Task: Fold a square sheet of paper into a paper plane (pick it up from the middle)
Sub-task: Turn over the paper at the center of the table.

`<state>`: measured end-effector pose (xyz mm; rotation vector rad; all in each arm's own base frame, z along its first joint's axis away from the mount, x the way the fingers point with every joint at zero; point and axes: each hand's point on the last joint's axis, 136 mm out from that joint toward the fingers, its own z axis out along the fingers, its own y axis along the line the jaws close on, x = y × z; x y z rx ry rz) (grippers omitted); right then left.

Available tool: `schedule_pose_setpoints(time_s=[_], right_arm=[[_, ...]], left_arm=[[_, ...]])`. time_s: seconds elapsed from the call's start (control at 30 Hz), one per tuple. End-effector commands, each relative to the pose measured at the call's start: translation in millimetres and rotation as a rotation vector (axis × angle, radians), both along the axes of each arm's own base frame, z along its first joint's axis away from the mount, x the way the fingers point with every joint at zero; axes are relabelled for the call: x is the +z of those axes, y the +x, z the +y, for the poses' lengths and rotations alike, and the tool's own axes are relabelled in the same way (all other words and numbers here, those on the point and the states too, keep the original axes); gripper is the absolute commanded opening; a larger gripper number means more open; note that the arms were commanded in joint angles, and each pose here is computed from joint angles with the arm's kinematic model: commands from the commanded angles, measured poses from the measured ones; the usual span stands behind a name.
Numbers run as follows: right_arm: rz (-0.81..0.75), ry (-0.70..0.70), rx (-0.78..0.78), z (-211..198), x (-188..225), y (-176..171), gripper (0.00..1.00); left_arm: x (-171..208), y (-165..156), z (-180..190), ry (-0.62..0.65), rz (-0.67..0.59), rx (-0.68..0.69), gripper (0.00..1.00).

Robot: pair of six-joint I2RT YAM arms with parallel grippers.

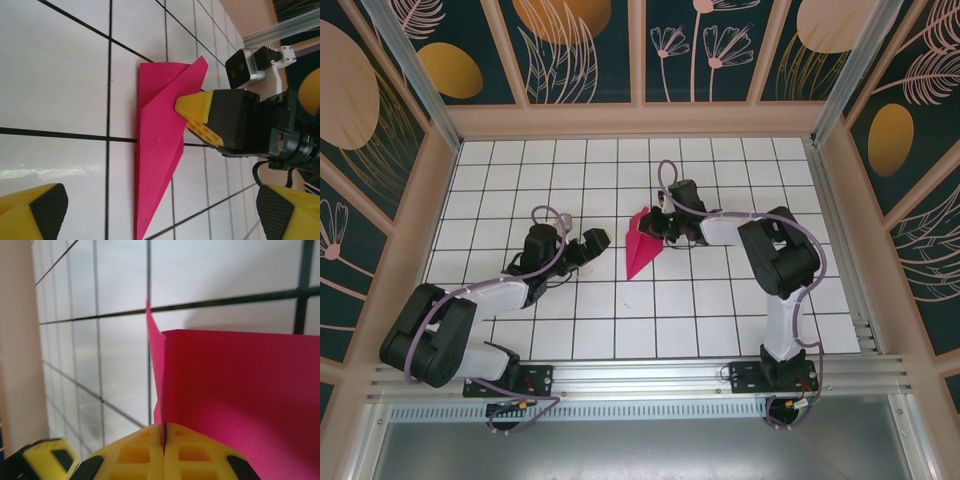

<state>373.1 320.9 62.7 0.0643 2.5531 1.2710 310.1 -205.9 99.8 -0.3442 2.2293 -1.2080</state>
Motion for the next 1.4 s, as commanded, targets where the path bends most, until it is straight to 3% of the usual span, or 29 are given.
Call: schedule_pose_setpoints(time_s=[0.0, 0.27, 0.5, 0.83, 0.93, 1.1, 1.37], right_arm=[[-0.18, 0.182, 0.09, 9.1, 81.4, 0.2, 0.02], [-0.242, 0.329, 0.197, 15.4, 141.4, -23.6, 0.02], [-0.239, 0.411, 0.237, 23.9, 166.8, -33.7, 0.02], [-0.235, 0.488, 0.274, 32.5, 190.9, -42.2, 0.03], [-0.233, 0.494, 0.284, 34.9, 193.8, -43.8, 0.03], [-0.224, 0.494, 0.294, 38.3, 191.7, -44.8, 0.03], [-0.206, 0.488, 0.298, 39.8, 186.2, -44.8, 0.03]], left_arm=[[32.4, -1.3, -14.9, -0.127, -0.084, -0.076, 0.98], [70.6, -6.9, -26.9, -0.22, -0.202, -0.163, 0.99], [99.0, -16.4, -33.9, -0.31, -0.275, -0.227, 0.99], [101.0, -22.1, -38.6, -0.334, -0.273, -0.26, 0.98], [104.2, -23.4, -41.5, -0.353, -0.279, -0.275, 0.9], [114.2, -25.6, -42.8, -0.396, -0.311, -0.289, 0.64], [117.2, -22.3, -42.3, -0.394, -0.323, -0.278, 0.4]])
